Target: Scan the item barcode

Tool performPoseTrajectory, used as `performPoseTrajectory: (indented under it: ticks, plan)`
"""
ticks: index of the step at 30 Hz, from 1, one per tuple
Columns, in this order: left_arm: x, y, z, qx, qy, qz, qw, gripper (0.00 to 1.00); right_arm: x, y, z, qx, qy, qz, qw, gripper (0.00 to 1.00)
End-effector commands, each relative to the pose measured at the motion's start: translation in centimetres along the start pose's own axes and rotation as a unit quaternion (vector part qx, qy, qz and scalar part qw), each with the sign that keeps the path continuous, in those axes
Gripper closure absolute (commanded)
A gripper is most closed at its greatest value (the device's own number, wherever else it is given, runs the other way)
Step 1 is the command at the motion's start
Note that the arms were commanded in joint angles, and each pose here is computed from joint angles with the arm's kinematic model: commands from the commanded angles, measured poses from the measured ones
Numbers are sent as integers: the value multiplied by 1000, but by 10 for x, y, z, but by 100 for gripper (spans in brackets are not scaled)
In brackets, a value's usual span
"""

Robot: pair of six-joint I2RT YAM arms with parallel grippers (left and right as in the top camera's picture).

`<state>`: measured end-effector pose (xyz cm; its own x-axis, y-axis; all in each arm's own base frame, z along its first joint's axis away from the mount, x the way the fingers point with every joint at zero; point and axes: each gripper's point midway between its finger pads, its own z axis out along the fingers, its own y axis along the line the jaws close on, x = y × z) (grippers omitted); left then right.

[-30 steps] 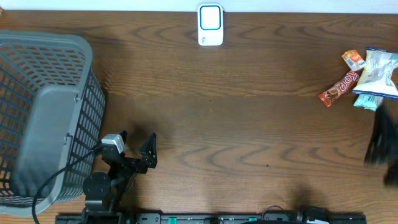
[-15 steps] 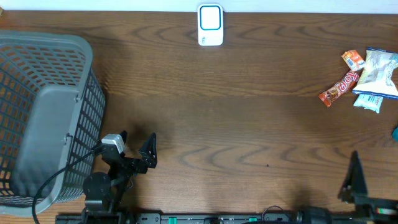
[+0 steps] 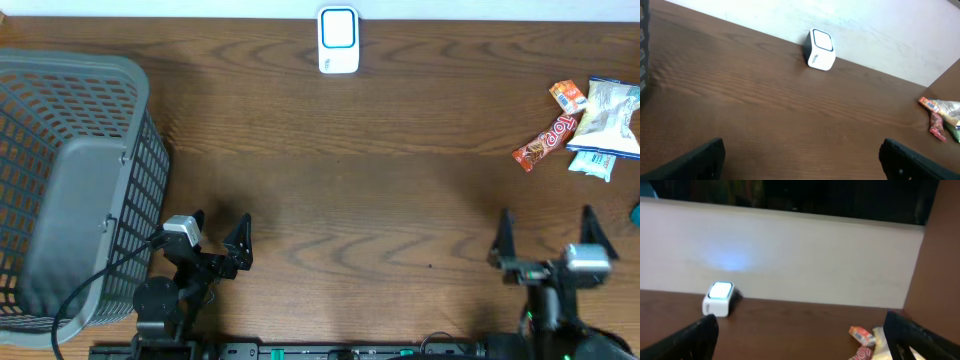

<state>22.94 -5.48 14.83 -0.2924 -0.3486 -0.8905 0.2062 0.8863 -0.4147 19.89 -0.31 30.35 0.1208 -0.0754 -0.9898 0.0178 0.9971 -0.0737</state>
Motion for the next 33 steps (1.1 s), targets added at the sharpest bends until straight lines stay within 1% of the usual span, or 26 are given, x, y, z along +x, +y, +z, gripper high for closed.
performPoseTrajectory:
  ticks: [1, 10, 14, 18, 25, 29, 33]
  plan:
    - [7, 4, 2, -6, 8, -5, 1000, 2, 21, 1, 8, 0, 4, 7, 1000, 1]
    - [7, 4, 2, -5, 8, -5, 1000, 2, 85, 5, 29, 0, 17, 7, 1000, 1]
    - [7, 4, 2, -5, 8, -5, 1000, 2, 102, 6, 32, 0, 18, 7, 1000, 1]
    - [7, 4, 2, -6, 8, -5, 1000, 2, 120, 6, 33, 1, 34, 8, 999, 1]
    - [7, 4, 2, -5, 8, -5, 1000, 2, 128, 5, 32, 5, 51, 8, 999, 1]
    - [7, 4, 2, -5, 8, -5, 1000, 2, 153, 7, 29, 2, 101, 10, 995, 1]
    - [7, 4, 2, -5, 8, -5, 1000, 2, 151, 8, 29, -2, 98, 10, 995, 1]
